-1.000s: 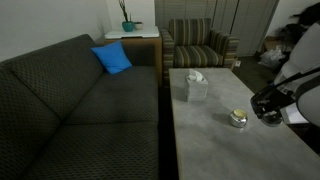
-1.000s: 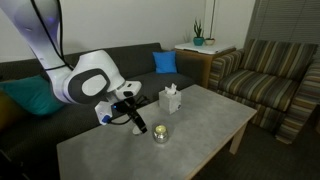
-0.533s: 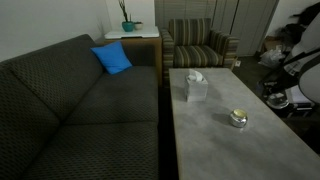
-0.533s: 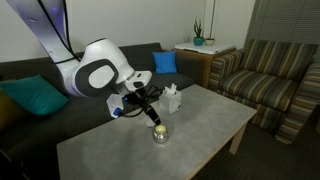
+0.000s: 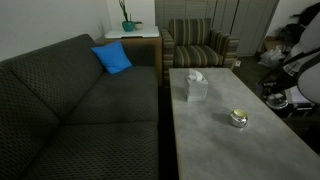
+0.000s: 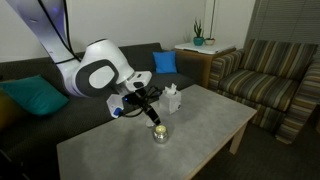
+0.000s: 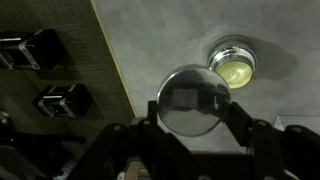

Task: Put the silver lid on the silver bottle

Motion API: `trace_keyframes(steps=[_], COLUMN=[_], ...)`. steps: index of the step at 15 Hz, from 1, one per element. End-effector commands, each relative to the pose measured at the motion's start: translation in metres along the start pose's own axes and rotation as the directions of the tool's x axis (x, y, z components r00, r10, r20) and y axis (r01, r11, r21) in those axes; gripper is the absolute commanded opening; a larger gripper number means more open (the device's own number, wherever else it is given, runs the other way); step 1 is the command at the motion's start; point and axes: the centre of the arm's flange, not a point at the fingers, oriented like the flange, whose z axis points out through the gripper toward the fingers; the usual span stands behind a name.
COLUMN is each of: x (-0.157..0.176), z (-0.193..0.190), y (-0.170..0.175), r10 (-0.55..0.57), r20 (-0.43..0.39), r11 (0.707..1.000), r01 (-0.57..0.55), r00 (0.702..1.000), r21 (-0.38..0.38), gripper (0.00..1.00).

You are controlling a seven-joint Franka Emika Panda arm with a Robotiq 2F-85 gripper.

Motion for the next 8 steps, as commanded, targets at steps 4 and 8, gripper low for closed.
trace_keyframes(steps=[4,8], x=[0.051,0.092], z=[0.003,0.006], y=[0.03,0.044], r10=[-0.164,-0.231], r20=[0.076,0.114], r11=[0.986,0.973], r01=[0.163,0.227], r00=[0.983,0.966], r21=[0.025,0.04], gripper=[0.44,0.44])
